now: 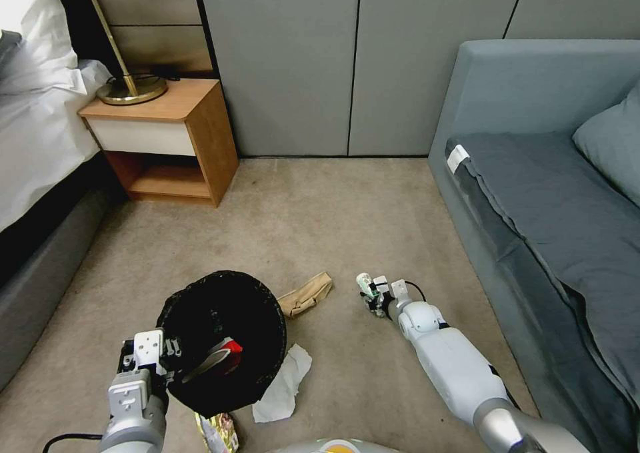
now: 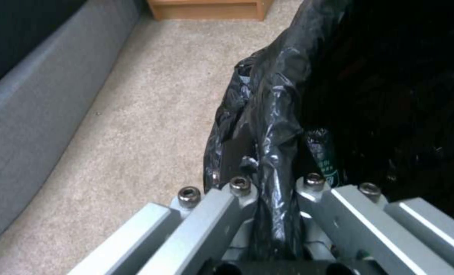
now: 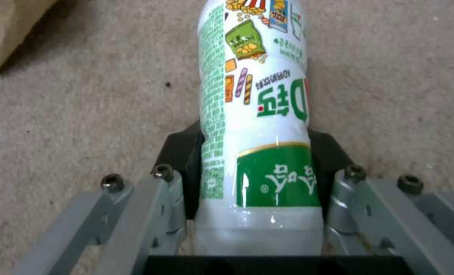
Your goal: Pick up the trash bin, then pick up the garbage from the floor and place it into the trash bin.
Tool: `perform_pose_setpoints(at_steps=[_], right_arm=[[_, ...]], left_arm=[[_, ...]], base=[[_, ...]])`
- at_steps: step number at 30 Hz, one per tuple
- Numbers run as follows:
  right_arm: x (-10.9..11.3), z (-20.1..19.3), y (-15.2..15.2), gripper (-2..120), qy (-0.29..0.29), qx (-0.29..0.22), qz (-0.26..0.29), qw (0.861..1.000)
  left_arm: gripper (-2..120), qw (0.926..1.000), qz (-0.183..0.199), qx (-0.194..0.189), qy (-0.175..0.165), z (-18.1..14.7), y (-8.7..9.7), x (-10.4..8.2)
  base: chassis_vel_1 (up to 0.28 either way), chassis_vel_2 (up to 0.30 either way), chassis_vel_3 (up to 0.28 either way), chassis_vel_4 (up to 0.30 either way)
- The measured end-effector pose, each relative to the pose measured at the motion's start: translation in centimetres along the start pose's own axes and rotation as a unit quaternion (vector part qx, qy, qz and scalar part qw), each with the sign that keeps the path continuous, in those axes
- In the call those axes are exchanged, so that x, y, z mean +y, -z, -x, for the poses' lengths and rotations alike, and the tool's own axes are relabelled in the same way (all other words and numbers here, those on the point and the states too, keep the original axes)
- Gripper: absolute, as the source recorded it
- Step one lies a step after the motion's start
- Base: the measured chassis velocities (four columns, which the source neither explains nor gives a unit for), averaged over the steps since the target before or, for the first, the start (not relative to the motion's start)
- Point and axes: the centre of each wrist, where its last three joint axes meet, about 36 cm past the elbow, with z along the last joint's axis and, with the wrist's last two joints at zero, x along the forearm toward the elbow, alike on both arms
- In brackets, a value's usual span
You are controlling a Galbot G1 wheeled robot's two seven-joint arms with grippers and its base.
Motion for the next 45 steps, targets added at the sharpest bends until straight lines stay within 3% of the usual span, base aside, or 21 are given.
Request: perform_pose_setpoints(at_steps=[7,10,12,13,15,16,17,19,20,21,23,24,25,28,29,32,36,45], right_arm=[[0.8,-2.1,0.9,32,-0.008,-0.056,-0.001,0.998],[1.3,-4.0,2.0,31,0.002,-0.096,0.005,0.995],[1.8,-6.2,4.1,31,0.021,-0.156,0.002,0.988],[1.8,-6.2,4.1,31,0.021,-0.156,0.002,0.988],[2.1,-9.2,6.5,31,0.073,-0.251,-0.006,0.965],[2.1,-9.2,6.5,31,0.073,-0.251,-0.006,0.965],[2.5,-10.8,7.6,31,0.113,-0.312,-0.024,0.943],[3.4,-13.7,9.1,31,0.169,-0.37,-0.058,0.912],[4.1,-15.1,9.7,31,0.196,-0.387,-0.072,0.898],[4.1,-15.1,9.7,31,0.196,-0.387,-0.072,0.898],[5.9,-18.7,10.7,30,0.266,-0.417,-0.121,0.861],[6.9,-20.0,10.7,30,0.299,-0.419,-0.143,0.846],[6.9,-20.0,10.7,30,0.299,-0.419,-0.143,0.846],[9.5,-22.6,9.9,30,0.373,-0.405,-0.183,0.815],[9.5,-22.6,9.9,30,0.373,-0.405,-0.183,0.815],[11.8,-24.2,8.9,30,0.429,-0.383,-0.206,0.791],[12.9,-24.2,7.8,28,0.451,-0.362,-0.217,0.786],[14.1,-22.4,5.6,26,0.463,-0.327,-0.221,0.793]], left_arm=[[1,1.0,0.002,-0.002,-0.005,0.1,0.2,-0.1],[1,1.0,0.003,-0.002,-0.008,0.2,0.1,-0.2],[1,0.9999,0.004,0.0,-0.012,0.3,0.0,-0.3],[1,0.9999,0.004,0.0,-0.012,0.3,0.0,-0.3],[1,0.9998,0.004,0.003,-0.017,0.4,-0.2,-0.5],[1,0.9998,0.004,0.003,-0.017,0.4,-0.2,-0.5],[1,0.9998,0.004,0.004,-0.021,0.5,-0.3,-0.7],[1,0.9997,0.003,0.004,-0.024,0.6,-0.3,-1.0],[1,0.9997,0.003,0.004,-0.025,0.6,-0.3,-1.0],[1,0.9997,0.003,0.004,-0.025,0.6,-0.3,-1.0],[1,0.9996,0.003,0.004,-0.027,0.6,-0.3,-1.1],[1,0.9996,0.003,0.004,-0.027,0.6,-0.3,-1.1],[1,0.9996,0.003,0.004,-0.027,0.6,-0.3,-1.1],[1,0.9996,0.004,0.004,-0.028,0.6,-0.3,-1.1],[1,0.9996,0.004,0.004,-0.028,0.6,-0.3,-1.1],[1,0.9995,0.004,0.004,-0.032,0.5,-0.3,-1.4],[1,0.9993,0.003,0.004,-0.037,0.6,-0.3,-1.8],[1,0.9992,-0.002,0.002,-0.041,1.0,-0.2,-2.3]], base=[[0.0,0.0,0.0,0.0],[0.0,0.0,0.0,0.0],[0.0,0.0,0.0,0.0],[0.0,0.0,0.0,0.0],[0.0,0.0,0.0,0.0],[0.0,0.0,0.0,0.0],[0.0,0.0,0.0,0.0],[0.0,0.0,0.0,0.0],[0.0,0.0,0.0,0.0],[0.0,0.0,0.0,0.0],[0.0,0.0,0.0,0.0],[0.0,0.0,0.0,0.0],[0.0,0.0,0.0,0.0],[0.0,0.0,0.0,0.0],[0.0,0.0,0.0,0.0],[0.0,0.0,0.0,0.0],[0.0,0.0,0.0,0.0],[0.0,0.0,0.0,0.0]])
